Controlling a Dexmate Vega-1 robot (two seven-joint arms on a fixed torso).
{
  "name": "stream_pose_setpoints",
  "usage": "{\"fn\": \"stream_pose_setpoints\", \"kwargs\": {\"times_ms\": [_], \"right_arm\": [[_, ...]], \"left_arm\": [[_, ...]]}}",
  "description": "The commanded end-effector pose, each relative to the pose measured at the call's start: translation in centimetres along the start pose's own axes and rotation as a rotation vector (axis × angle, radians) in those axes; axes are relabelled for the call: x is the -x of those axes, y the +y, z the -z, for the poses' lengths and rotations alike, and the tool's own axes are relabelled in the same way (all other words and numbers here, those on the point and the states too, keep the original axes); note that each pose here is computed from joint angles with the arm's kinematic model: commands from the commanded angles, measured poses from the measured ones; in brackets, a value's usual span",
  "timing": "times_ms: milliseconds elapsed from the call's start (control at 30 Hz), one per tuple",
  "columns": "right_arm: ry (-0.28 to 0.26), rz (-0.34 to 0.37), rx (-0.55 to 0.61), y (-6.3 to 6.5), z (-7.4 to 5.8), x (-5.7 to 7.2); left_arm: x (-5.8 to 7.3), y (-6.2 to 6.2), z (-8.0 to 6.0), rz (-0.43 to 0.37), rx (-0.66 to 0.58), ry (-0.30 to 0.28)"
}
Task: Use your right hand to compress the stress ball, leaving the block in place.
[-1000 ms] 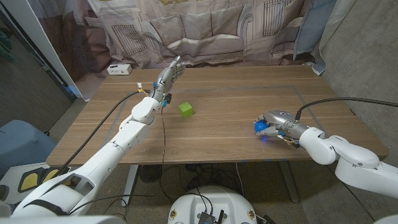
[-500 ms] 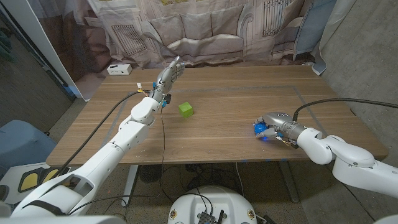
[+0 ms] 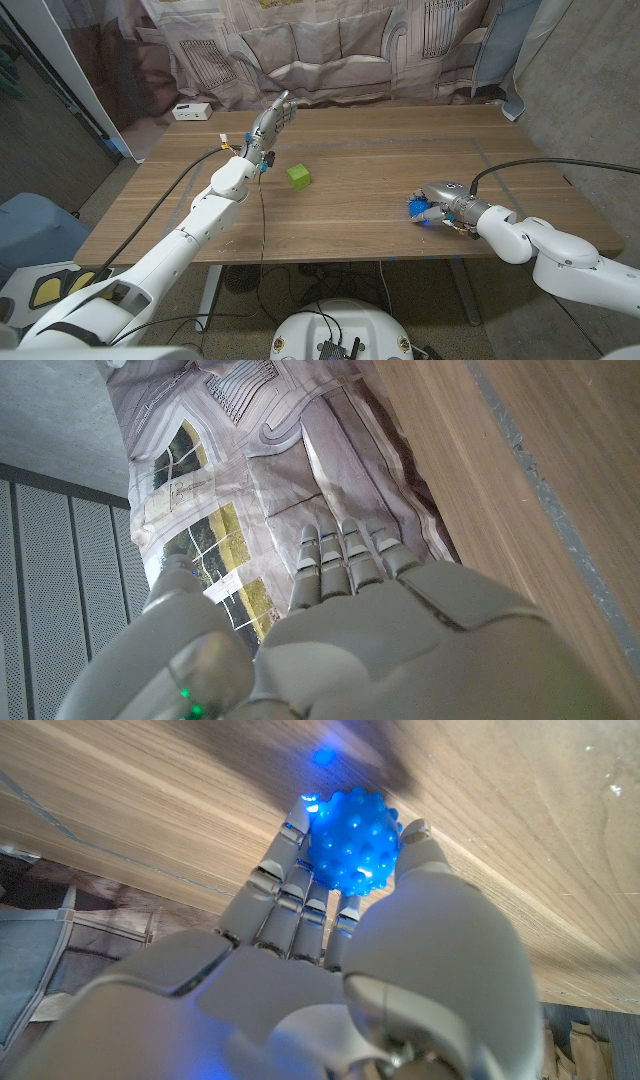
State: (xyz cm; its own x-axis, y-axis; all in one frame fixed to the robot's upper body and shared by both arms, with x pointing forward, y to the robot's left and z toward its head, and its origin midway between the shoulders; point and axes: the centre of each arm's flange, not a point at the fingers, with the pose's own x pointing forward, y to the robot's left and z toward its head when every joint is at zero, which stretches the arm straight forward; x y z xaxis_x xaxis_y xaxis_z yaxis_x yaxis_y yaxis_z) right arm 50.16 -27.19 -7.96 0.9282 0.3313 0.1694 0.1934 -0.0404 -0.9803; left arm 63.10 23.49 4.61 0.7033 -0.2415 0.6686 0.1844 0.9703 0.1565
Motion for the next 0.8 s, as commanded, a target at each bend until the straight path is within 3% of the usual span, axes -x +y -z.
{"fn": "stream_pose_setpoints", "kwargs": {"times_ms": [33, 800], "right_arm": [[0.016, -0.001, 0.016, 0.02, 0.09, 0.06], [0.045, -0.011, 0.038, -0.23, 0.18, 0.33]], "left_arm": [[0.05, 0.02, 0.21, -0.001, 0.004, 0.003], [0.11, 0.24, 0.53, -0.003, 0.012, 0.005]]}}
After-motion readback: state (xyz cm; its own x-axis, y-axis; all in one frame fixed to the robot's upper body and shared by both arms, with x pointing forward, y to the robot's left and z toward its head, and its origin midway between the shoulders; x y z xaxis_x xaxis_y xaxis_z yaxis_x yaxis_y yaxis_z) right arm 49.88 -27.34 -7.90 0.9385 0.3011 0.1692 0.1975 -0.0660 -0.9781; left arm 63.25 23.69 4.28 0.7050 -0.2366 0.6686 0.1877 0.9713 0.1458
